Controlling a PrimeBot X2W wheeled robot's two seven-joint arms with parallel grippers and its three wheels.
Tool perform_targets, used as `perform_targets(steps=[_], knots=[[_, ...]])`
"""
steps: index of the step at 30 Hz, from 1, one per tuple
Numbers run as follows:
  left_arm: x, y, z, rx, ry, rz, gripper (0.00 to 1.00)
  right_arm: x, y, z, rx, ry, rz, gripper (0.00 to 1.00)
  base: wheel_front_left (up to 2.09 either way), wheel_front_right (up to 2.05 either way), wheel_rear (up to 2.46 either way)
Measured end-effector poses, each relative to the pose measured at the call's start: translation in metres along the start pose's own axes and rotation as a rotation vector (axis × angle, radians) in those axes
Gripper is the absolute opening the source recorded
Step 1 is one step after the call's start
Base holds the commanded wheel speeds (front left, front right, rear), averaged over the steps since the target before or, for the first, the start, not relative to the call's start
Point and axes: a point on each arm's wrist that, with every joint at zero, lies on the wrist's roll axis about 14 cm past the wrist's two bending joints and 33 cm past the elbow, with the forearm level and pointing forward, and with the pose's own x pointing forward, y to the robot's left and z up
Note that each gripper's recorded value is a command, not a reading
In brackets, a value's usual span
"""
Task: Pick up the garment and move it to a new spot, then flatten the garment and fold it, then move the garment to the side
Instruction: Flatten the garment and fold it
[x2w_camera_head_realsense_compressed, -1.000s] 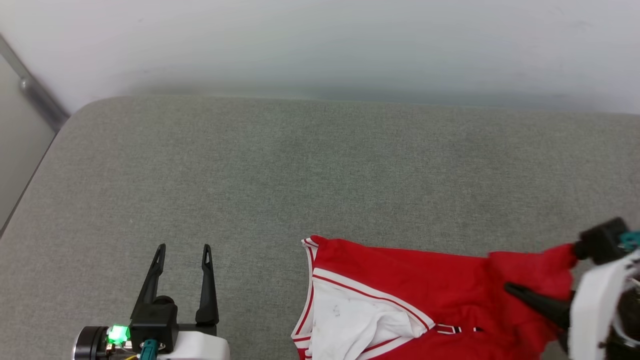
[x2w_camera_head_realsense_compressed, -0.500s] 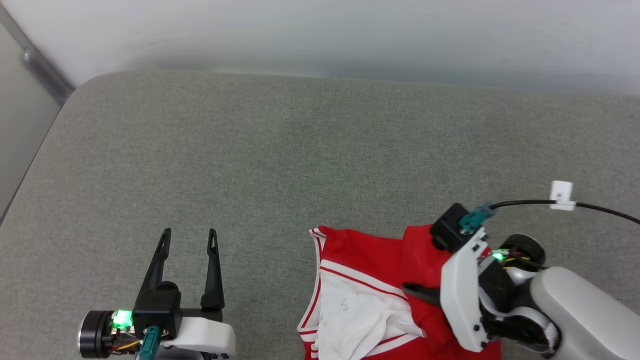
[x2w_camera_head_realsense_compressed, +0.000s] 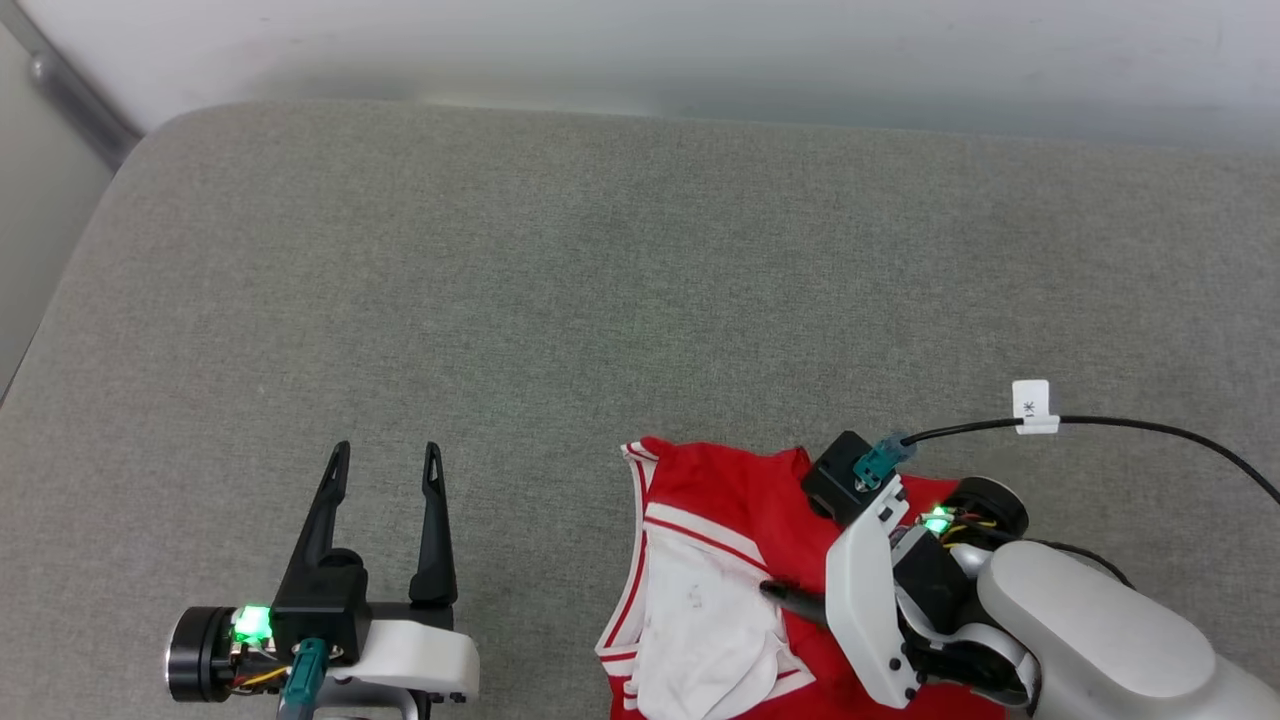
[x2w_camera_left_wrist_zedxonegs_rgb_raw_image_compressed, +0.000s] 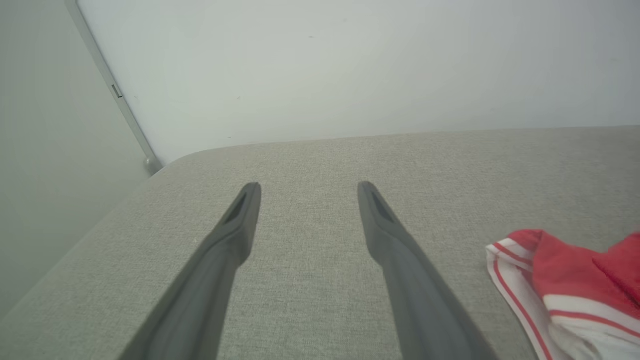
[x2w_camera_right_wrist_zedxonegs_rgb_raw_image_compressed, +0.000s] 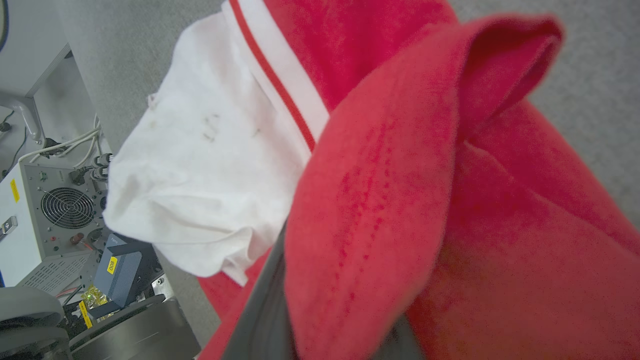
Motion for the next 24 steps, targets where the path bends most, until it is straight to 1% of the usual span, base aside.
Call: perform_targets(steps=[3, 7, 8, 11, 12, 14, 17, 21, 24], knots=[[0.000, -0.001, 0.001, -0.001, -0.004, -0.002, 1.00, -0.009, -0.001, 0.012, -0.033, -0.079, -0.010, 1.00, 0.00, 0.00, 0.00], [-0.001, -0.002, 0.007, 0.001, -0.023, -0.014, 1.00, -0.043, -0.016, 0.050, -0.096, -0.284, -0.077, 1.00, 0.00, 0.00, 0.00], [-0.005, -0.004, 0.010, 0.001, -0.031, -0.024, 1.00, -0.082, -0.033, 0.086, -0.114, -0.487, -0.160, 1.00, 0.00, 0.00, 0.00], [-0.005, -0.009, 0.016, -0.003, -0.051, -0.044, 1.00, -0.135, -0.059, 0.118, -0.157, -0.715, -0.305, 1.00, 0.00, 0.00, 0.00], [-0.006, -0.013, 0.018, -0.006, -0.059, -0.058, 1.00, -0.171, -0.078, 0.126, -0.159, -0.862, -0.419, 1.00, 0.00, 0.00, 0.00], [-0.007, -0.017, 0.022, -0.009, -0.071, -0.071, 1.00, -0.200, -0.092, 0.124, -0.157, -0.970, -0.527, 1.00, 0.00, 0.00, 0.00], [-0.008, -0.020, 0.027, -0.013, -0.087, -0.083, 1.00, -0.229, -0.100, 0.110, -0.146, -1.088, -0.656, 1.00, 0.00, 0.00, 0.00], [-0.012, -0.021, 0.031, -0.016, -0.097, -0.090, 1.00, -0.248, -0.103, 0.081, -0.093, -1.152, -0.788, 1.00, 0.00, 0.00, 0.00], [-0.015, -0.019, 0.034, -0.019, -0.107, -0.086, 1.00, -0.251, -0.098, 0.058, -0.042, -1.164, -0.849, 1.00, 0.00, 0.00, 0.00]])
